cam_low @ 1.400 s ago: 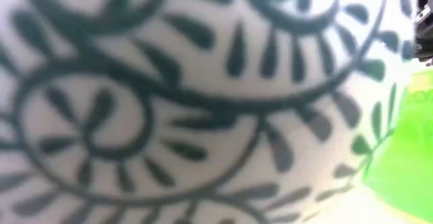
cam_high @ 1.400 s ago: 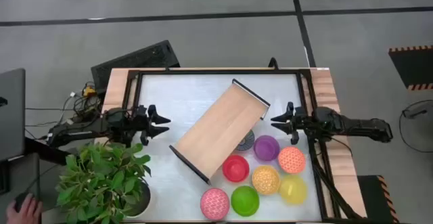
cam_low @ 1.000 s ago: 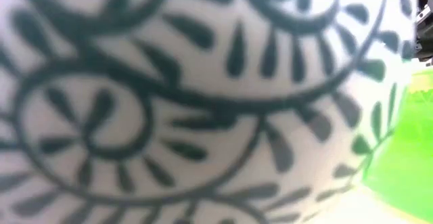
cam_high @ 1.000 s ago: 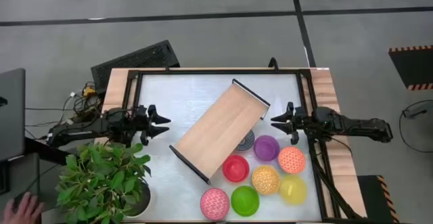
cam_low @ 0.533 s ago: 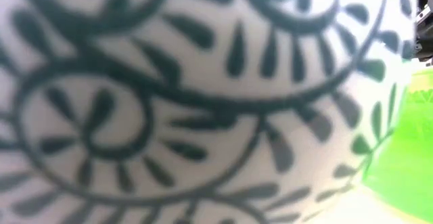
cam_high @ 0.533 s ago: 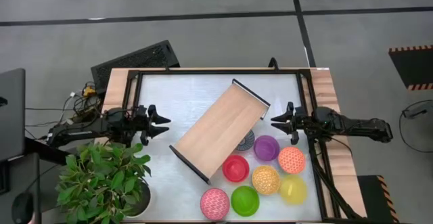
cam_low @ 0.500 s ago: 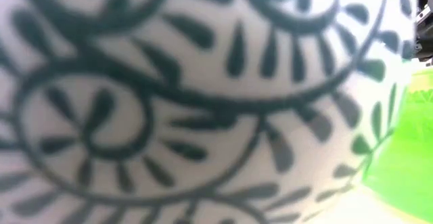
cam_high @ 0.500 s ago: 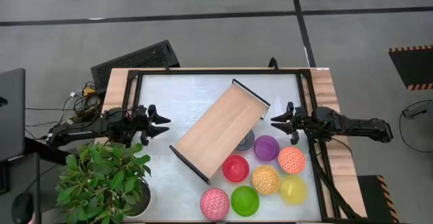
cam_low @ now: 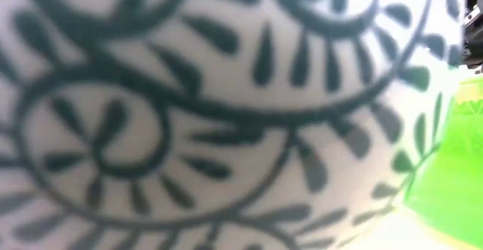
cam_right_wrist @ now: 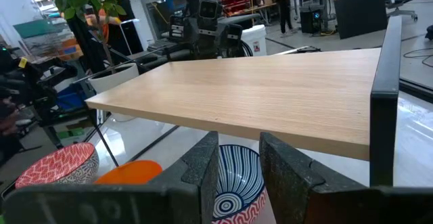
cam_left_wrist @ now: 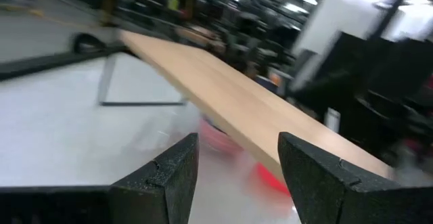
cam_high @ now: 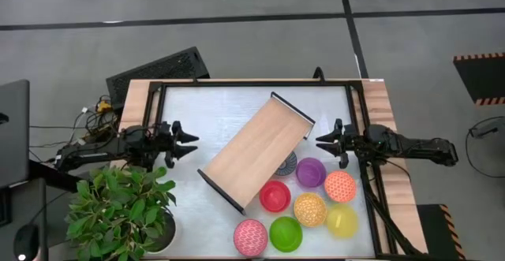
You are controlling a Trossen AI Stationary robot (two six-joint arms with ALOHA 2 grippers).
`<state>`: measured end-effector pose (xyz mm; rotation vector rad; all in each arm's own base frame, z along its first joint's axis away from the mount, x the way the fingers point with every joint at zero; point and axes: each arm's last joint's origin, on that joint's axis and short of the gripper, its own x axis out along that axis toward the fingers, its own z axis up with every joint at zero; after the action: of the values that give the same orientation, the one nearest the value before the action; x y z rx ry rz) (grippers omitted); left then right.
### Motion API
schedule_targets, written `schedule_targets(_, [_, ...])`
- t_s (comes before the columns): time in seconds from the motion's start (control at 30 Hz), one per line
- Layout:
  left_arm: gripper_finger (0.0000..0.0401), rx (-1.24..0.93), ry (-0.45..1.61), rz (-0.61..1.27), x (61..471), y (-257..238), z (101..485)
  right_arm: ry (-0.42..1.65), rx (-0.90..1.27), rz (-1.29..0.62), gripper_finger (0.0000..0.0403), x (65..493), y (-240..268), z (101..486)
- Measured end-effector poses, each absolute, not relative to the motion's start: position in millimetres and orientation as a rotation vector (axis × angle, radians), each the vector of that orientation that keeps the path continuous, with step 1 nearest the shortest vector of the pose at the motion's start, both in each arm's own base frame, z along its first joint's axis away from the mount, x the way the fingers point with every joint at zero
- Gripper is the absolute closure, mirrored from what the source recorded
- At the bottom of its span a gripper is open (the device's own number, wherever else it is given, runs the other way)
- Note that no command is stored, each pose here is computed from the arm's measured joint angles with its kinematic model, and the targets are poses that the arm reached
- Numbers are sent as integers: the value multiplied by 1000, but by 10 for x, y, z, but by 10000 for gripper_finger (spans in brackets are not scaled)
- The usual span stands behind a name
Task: Place and stack bowls onto a shelf
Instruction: Put the purple bowl on the shelf
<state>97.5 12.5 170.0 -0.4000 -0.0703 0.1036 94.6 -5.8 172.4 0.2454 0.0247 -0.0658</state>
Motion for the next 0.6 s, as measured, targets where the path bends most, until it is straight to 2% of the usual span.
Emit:
schedule_targets(0.27, [211,-486,-102,208,969,156,1701,24,245,-66,269,946,-58,1724])
schedule_targets(0.43, [211,-584,-103,219,970,160,1688,25,245,-66,269,946,-58,1724])
schedule_targets(0.6, [211,-583,-123,217,968,161,1707,25,246,-66,269,946,-58,1724])
